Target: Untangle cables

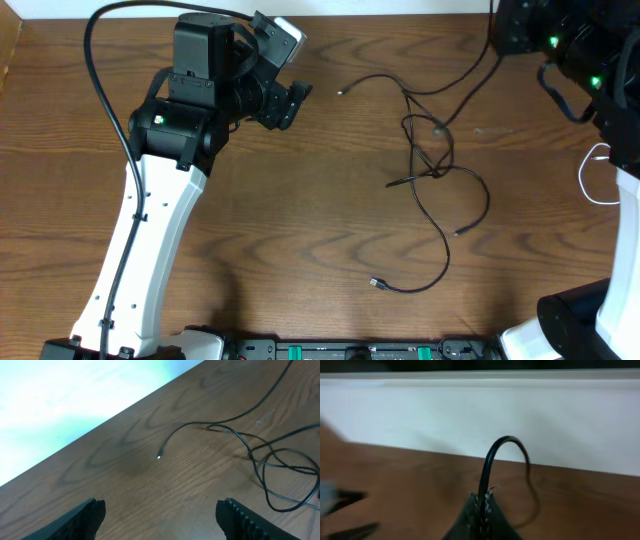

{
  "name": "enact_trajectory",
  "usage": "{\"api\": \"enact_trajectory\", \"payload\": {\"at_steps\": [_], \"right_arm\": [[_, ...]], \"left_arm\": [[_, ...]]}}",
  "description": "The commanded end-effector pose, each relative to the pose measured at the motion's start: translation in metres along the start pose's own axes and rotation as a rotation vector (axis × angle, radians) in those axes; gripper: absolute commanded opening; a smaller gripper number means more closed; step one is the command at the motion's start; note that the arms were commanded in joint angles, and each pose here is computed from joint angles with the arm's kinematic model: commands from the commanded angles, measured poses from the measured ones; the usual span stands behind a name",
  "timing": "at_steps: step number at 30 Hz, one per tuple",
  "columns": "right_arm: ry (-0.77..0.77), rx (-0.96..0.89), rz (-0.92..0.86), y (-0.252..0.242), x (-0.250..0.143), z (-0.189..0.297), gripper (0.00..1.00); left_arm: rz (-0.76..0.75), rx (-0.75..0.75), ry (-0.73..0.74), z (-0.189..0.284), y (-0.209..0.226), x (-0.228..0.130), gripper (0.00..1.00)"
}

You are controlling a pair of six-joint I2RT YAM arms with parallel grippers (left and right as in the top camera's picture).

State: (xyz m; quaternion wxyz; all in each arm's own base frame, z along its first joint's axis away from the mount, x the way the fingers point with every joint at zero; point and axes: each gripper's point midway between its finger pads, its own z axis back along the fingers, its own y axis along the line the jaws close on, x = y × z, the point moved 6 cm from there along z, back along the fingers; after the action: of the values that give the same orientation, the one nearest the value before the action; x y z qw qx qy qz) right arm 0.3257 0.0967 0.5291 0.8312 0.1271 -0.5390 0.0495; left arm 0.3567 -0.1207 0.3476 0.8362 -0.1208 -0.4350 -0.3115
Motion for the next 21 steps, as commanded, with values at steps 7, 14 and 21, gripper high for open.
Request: {"api": "enact_trajectory", "payload": {"at_steps": [7, 14, 21], "right_arm": [[0.255, 0.197, -0.020, 0.021, -0.041, -0.040, 0.01], [0.380, 0.310, -0.005, 0.049, -0.065, -0.062, 0.01], [0.420, 0.377, 0.048, 0.068, -0.075, -0.056, 0.01]], "left_arm": [[-0.002, -0.013, -0.004, 0.002, -0.001, 0.000, 0.76], [-0.002, -0.014, -0.002, 0.002, -0.001, 0.000, 0.76], [-0.003, -0.013, -0.004, 0.002, -0.001, 0.000, 0.76]]}}
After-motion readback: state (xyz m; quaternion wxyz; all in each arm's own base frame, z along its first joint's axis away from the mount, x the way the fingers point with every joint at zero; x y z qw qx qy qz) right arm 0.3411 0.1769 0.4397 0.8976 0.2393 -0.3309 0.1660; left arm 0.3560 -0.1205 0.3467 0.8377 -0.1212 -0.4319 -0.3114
